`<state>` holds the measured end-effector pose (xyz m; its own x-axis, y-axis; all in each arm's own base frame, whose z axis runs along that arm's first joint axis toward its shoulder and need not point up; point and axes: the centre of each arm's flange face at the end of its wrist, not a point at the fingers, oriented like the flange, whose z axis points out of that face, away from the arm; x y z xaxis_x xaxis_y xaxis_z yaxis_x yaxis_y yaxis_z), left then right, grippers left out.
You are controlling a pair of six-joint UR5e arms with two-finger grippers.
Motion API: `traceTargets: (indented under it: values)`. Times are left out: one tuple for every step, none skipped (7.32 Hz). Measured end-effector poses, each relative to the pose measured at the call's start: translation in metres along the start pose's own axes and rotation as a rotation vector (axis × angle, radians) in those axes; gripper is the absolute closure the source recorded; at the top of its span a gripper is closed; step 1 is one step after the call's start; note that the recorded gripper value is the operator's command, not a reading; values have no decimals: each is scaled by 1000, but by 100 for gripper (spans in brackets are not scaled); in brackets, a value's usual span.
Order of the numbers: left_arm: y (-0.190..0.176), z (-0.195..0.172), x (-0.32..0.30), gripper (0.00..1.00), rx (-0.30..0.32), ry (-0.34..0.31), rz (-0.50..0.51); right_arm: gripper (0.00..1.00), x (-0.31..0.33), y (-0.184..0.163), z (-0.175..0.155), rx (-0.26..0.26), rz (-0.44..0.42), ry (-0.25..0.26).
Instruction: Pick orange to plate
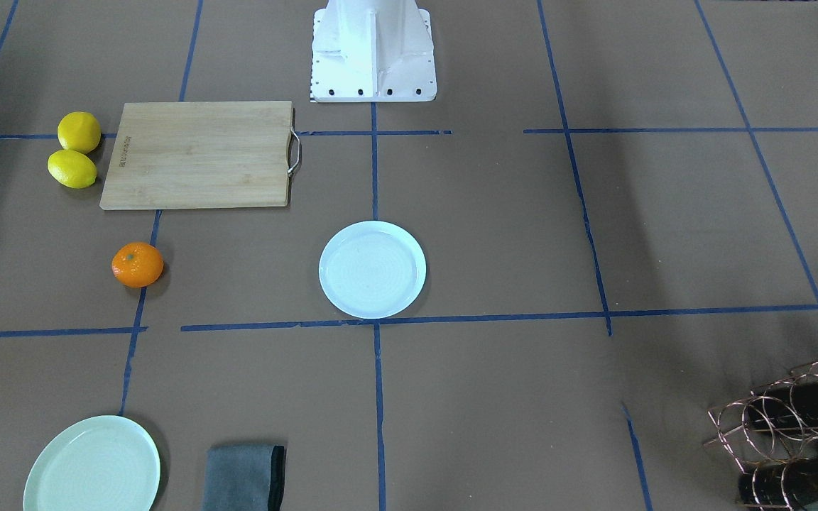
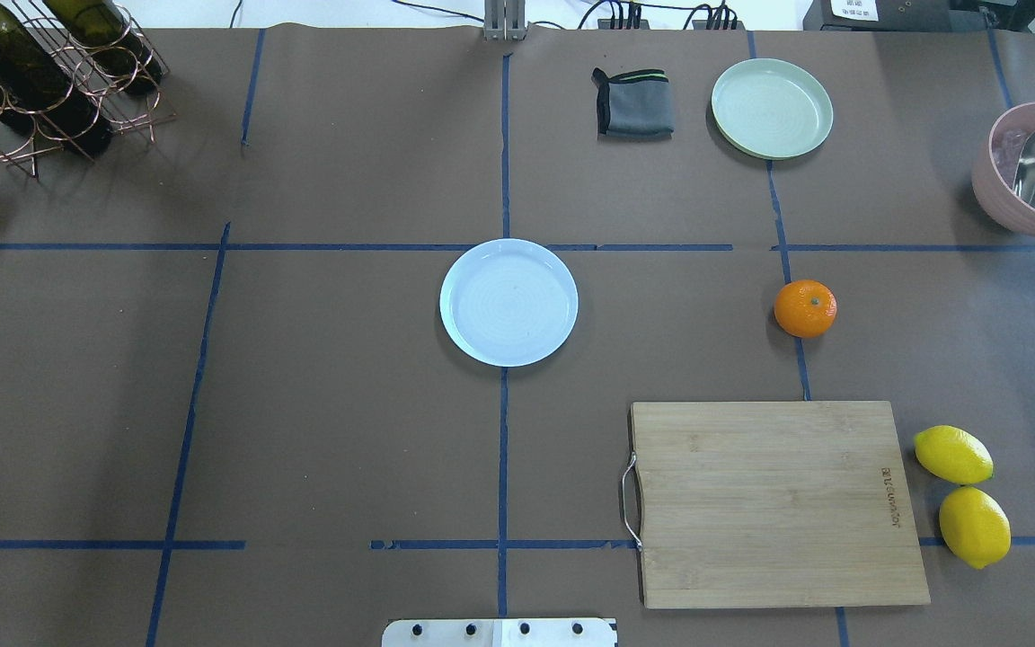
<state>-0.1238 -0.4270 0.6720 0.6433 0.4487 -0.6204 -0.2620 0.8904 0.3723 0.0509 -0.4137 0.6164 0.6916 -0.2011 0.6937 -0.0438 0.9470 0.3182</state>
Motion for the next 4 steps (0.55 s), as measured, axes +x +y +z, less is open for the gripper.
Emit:
traceTargets:
  values:
    - [8,4,-1,0,-7,6,-21,0,0,0,0,0,0,0]
    - [9,5,-1,0,-9,7,-66,0,0,-1,0,1,0,1]
    - [7,4,0,0,-8,4,-128,0,0,-1,0,0,0,2]
    - [5,1,2,0,-3,1,-171,0,0,-1,0,1,0,1]
